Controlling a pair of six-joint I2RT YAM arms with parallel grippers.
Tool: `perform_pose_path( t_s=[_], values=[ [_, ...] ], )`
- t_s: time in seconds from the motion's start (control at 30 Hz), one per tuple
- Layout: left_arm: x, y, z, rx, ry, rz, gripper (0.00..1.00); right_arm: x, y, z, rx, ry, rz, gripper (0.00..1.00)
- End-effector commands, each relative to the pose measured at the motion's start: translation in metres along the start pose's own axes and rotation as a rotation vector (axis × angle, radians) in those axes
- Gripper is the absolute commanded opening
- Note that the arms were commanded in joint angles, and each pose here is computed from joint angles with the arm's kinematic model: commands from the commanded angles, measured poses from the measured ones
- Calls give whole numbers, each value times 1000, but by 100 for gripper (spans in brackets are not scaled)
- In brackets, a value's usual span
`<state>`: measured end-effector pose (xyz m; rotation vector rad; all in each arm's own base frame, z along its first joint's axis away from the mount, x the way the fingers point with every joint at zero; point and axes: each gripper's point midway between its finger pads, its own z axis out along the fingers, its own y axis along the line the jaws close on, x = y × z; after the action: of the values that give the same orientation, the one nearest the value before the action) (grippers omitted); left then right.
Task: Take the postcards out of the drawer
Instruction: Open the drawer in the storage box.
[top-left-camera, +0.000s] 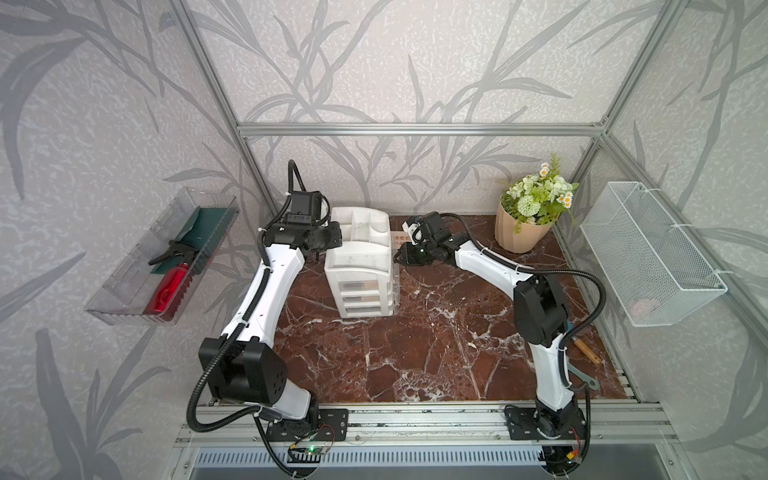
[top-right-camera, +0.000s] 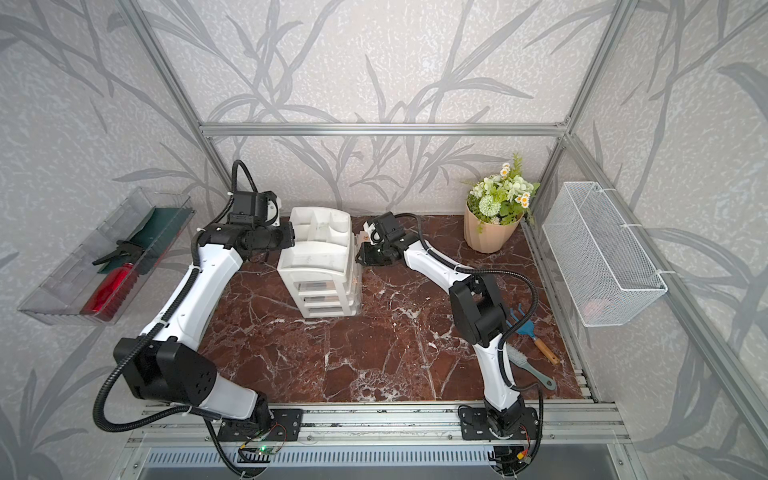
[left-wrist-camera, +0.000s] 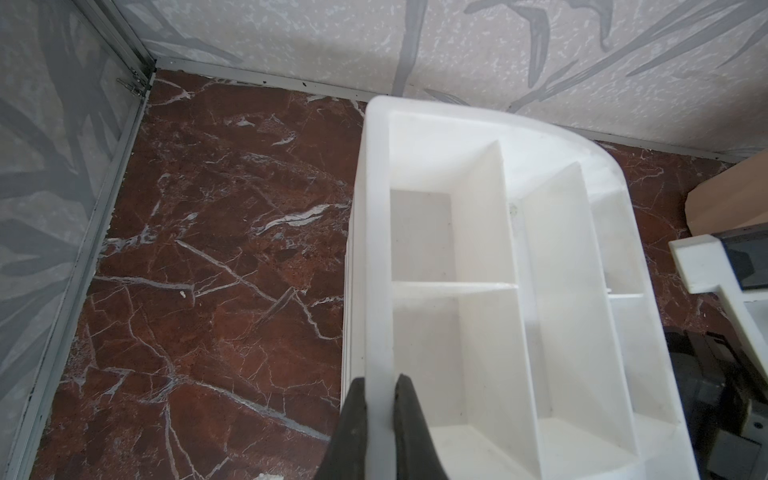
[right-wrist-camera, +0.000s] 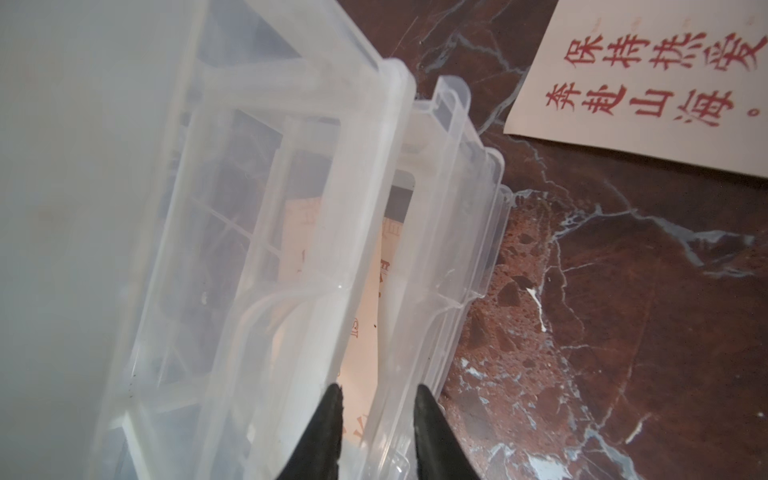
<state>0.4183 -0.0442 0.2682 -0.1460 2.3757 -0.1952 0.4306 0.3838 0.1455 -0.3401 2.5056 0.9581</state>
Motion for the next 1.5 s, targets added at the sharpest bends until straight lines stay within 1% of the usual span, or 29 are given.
perform_pose_path(
  t_s=[0.0, 0.37, 0.63, 0.83, 0.9, 1.0, 1.23, 1.33, 1.47],
  values=[
    [9, -3, 3, 12, 24, 1, 8, -2, 0, 1, 43, 8, -19, 29],
    [8, -7, -1, 36, 12, -9, 7, 1, 5, 5, 156, 22, -46, 23],
    [9, -9, -1, 49, 13, -12, 7, 3, 7, 9, 278, 55, -76, 18],
    [10, -9, 2, 51, 18, -16, 7, 5, 7, 13, 305, 70, -82, 16],
    [10, -9, 1, 48, 14, -16, 7, 5, 5, 13, 319, 73, -86, 12],
    [10, -9, 1, 54, 13, -19, 7, 3, 5, 11, 326, 70, -92, 10],
    [10, -10, 1, 57, 13, -19, 7, 6, 10, 19, 290, 93, -86, 11],
    [10, -10, 1, 56, 13, -18, 7, 7, 8, 21, 303, 102, -92, 11],
    [10, -9, 0, 53, 12, -17, 7, 4, 0, 14, 345, 111, -104, 10]
  ],
)
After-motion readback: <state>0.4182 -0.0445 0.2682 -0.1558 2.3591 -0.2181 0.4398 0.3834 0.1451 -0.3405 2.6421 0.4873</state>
